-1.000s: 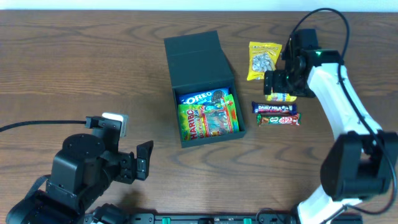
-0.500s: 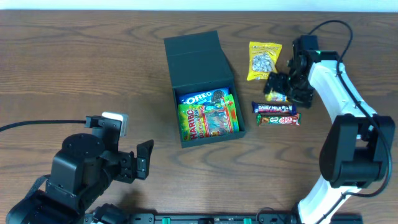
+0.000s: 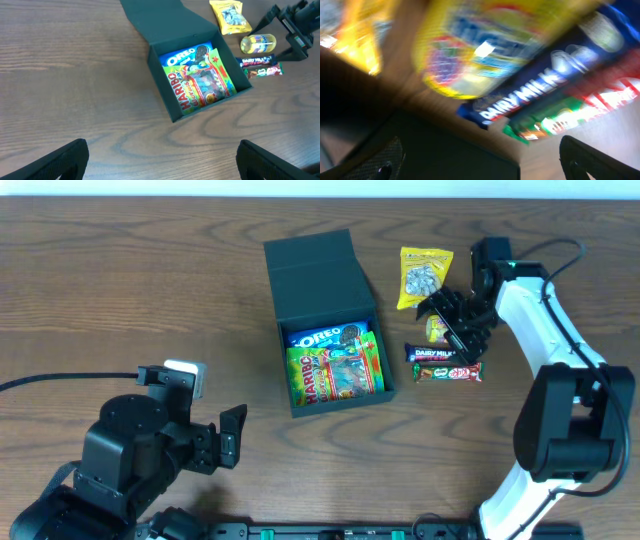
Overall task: Pack container
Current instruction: 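Move the right gripper to the yellow Mentos bottle and grasp it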
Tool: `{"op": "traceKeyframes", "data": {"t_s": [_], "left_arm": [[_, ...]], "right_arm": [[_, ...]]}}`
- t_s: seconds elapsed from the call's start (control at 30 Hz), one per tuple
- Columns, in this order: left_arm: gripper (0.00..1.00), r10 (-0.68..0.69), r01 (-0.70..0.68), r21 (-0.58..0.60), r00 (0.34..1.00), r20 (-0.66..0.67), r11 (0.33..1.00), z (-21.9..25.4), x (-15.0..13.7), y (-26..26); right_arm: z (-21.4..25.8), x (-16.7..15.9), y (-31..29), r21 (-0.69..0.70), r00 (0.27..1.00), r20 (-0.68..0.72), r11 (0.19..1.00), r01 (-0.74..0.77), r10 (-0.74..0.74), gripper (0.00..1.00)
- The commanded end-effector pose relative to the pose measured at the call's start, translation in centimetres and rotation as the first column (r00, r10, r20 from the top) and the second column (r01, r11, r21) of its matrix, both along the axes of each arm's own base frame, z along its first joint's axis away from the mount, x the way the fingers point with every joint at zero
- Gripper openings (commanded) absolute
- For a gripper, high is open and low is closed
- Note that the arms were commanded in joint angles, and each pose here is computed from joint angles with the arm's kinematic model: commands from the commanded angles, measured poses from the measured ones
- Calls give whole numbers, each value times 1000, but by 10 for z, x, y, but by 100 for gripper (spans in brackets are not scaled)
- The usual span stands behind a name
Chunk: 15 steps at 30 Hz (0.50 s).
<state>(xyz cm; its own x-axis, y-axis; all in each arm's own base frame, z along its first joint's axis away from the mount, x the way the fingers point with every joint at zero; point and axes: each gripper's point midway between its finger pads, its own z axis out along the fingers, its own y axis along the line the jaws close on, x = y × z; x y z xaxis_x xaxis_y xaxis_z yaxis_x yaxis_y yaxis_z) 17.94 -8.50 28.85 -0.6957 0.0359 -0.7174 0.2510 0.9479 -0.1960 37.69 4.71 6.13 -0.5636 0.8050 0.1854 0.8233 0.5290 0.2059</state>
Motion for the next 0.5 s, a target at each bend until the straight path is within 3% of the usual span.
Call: {"op": "traceKeyframes", "data": {"t_s": [0.0, 0.47], "left_arm": [[95, 6, -5, -8, 1000, 25, 1000, 9, 0, 1], [95, 8, -7, -6, 1000, 26, 1000, 9, 1, 2]], "right_arm": [[1, -1, -17, -63, 963, -50, 964, 260, -263, 99], [-2, 22, -47, -179, 891, 68, 873, 454, -449, 99]]}}
